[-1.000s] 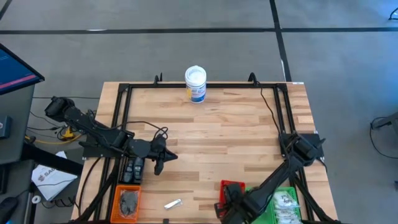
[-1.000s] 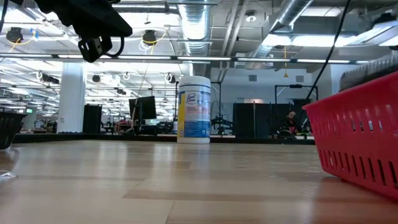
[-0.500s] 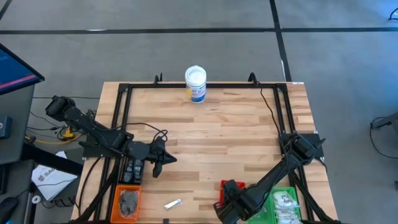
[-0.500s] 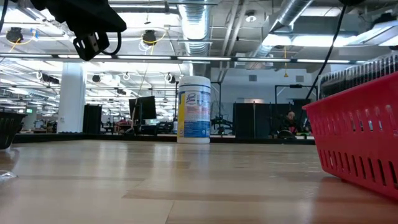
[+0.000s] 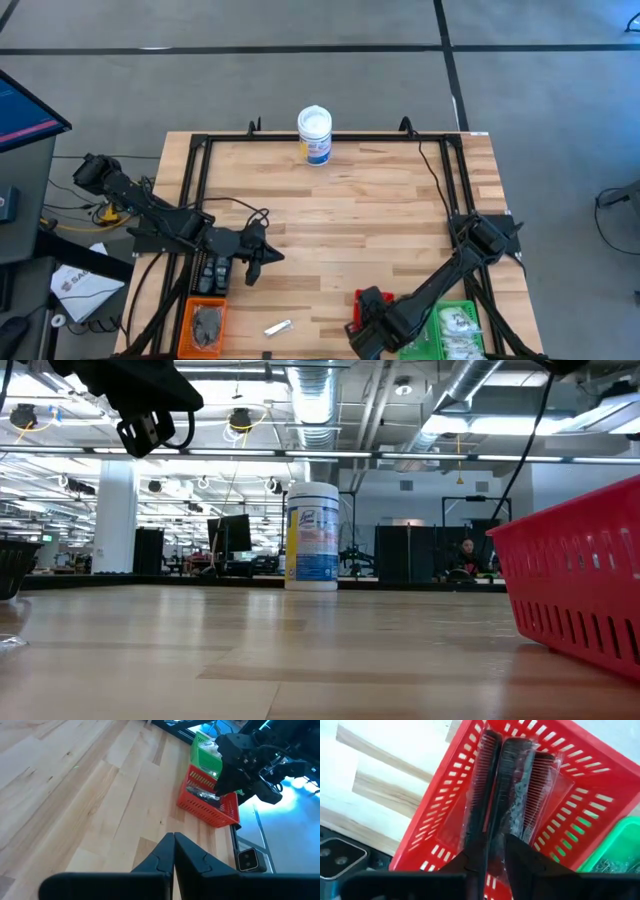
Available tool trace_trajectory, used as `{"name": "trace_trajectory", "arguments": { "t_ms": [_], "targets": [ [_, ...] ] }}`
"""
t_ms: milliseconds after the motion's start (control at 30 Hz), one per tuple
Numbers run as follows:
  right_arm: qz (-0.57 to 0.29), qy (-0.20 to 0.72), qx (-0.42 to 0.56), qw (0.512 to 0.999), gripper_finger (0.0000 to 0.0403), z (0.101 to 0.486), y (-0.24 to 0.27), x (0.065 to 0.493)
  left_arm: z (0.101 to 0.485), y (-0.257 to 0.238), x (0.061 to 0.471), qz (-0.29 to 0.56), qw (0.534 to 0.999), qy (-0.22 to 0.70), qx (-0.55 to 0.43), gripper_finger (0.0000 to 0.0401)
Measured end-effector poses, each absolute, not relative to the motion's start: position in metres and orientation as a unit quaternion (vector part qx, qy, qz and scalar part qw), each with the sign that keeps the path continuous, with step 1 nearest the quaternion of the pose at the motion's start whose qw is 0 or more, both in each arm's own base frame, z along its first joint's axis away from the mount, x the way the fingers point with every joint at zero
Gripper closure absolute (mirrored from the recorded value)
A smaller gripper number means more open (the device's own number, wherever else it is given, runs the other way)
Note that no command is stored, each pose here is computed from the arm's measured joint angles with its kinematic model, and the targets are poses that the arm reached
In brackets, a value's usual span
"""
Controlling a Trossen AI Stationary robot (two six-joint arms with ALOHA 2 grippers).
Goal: Pick & Place Travel size toiletries
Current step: Put the silver nail cutter into the left green bin
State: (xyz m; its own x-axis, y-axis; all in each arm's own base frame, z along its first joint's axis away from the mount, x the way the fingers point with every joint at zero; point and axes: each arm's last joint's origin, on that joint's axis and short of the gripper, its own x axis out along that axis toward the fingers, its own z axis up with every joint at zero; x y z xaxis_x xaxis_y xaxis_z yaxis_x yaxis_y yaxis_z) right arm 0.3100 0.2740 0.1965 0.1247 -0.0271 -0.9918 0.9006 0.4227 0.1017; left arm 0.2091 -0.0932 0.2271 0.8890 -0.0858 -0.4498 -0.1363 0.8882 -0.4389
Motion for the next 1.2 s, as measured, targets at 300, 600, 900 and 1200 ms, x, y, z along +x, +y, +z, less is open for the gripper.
{"name": "trace_trajectory", "arguments": {
  "t_ms": [300,600,900,1200],
  "targets": [
    [-0.364,0.555,0.386,0.64,0.0341,0.197,0.273,0.309,0.227,-0.094,0.209,0.011,0.942,0.236,-0.237,0.04],
    [-0.317,0.552,0.377,0.673,0.0341,0.209,0.275,0.318,0.219,-0.112,0.206,-0.045,0.929,0.278,-0.24,0.04],
    [-0.253,0.512,0.354,0.74,0.0341,0.237,0.259,0.35,0.183,-0.16,0.206,-0.146,0.872,0.409,-0.224,0.0401],
    [-0.233,0.493,0.341,0.766,0.0341,0.245,0.24,0.369,0.158,-0.211,0.234,-0.217,0.822,0.489,-0.196,0.0401]
  ]
}}
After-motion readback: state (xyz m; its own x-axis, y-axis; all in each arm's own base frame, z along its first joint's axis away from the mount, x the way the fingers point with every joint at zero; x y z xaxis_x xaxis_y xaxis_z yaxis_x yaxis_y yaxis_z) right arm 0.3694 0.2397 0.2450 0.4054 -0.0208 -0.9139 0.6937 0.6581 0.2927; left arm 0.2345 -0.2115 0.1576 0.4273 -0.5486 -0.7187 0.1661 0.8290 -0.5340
